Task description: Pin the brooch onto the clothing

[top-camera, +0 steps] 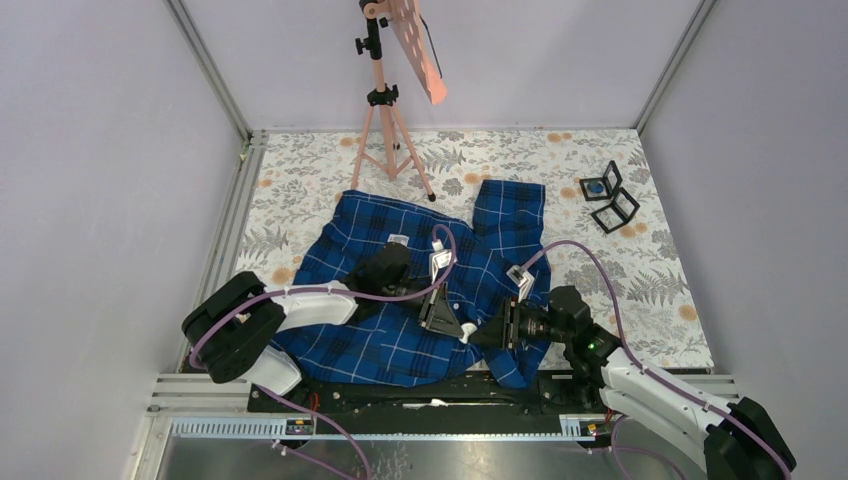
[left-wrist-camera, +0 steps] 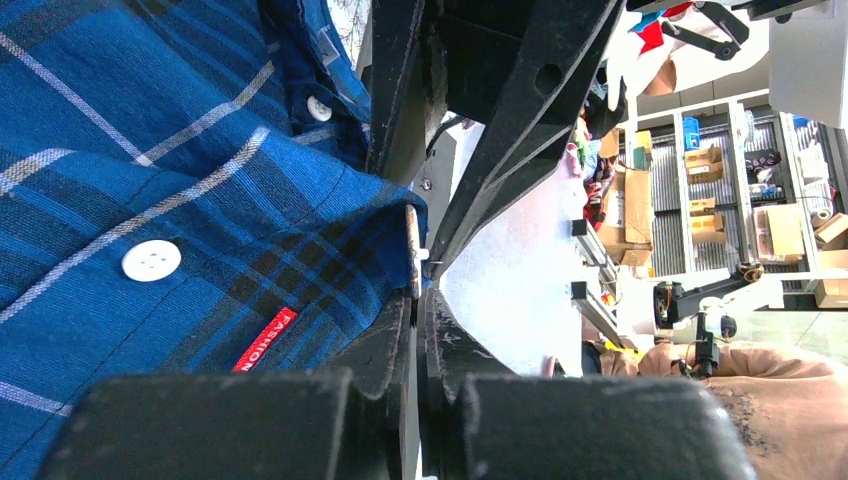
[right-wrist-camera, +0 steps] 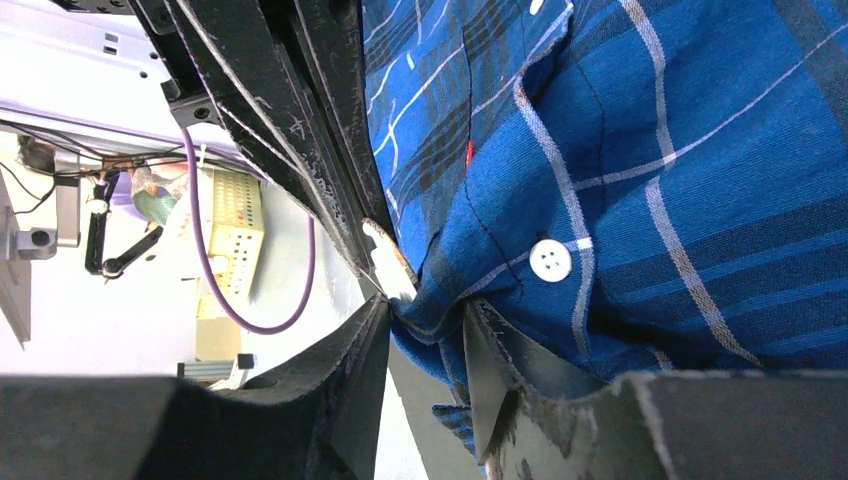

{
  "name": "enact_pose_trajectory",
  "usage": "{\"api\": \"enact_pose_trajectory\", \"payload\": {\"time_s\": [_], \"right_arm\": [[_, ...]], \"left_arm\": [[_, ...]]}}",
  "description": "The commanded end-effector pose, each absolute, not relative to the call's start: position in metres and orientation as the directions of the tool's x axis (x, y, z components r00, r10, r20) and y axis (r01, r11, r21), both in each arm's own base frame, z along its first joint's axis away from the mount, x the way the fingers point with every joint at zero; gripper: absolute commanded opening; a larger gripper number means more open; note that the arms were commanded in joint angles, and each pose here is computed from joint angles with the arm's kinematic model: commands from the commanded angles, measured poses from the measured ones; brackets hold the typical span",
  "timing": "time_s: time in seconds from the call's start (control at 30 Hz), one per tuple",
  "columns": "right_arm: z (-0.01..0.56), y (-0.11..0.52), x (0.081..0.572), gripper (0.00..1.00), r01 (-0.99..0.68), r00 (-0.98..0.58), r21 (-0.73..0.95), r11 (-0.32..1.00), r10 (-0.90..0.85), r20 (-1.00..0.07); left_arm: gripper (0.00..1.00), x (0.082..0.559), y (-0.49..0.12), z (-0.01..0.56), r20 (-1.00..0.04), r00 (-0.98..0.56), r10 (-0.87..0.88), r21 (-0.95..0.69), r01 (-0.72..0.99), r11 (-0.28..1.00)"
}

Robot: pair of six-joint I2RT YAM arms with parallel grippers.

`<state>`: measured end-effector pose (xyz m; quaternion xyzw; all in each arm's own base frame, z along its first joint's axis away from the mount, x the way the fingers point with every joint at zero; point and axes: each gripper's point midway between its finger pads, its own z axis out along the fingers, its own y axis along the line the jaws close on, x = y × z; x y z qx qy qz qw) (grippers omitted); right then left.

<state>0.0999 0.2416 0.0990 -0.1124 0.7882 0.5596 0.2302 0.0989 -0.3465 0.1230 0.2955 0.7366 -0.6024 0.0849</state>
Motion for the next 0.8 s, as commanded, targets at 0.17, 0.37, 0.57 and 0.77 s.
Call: {"api": "enact_pose_trajectory", "payload": {"time_s": [0.17, 0.37, 0.57, 0.77], "right_arm": [[0.104, 0.243, 0.11, 0.37, -0.436, -0.855, 0.828, 0.352, 0.125, -0.503], [0.095, 0.243, 0.115, 0.34, -0.397, -0.868, 0.83, 0.391, 0.132, -0.478], [0.09, 0.242, 0.121, 0.33, -0.367, -0.874, 0.825, 0.431, 0.144, -0.464], [0.081, 0.24, 0.125, 0.31, -0.332, -0.886, 0.813, 0.478, 0.136, -0.442]], "left_arm": [[0.0, 0.091, -0.351, 0.146, -0.566, -0.753, 0.336, -0.808, 0.588, -0.043], [0.0, 0.087, -0.351, 0.147, -0.567, -0.748, 0.345, -0.808, 0.587, -0.055], [0.0, 0.084, -0.352, 0.149, -0.572, -0.742, 0.351, -0.805, 0.589, -0.068], [0.0, 0.082, -0.353, 0.149, -0.571, -0.738, 0.358, -0.806, 0.587, -0.075]]}}
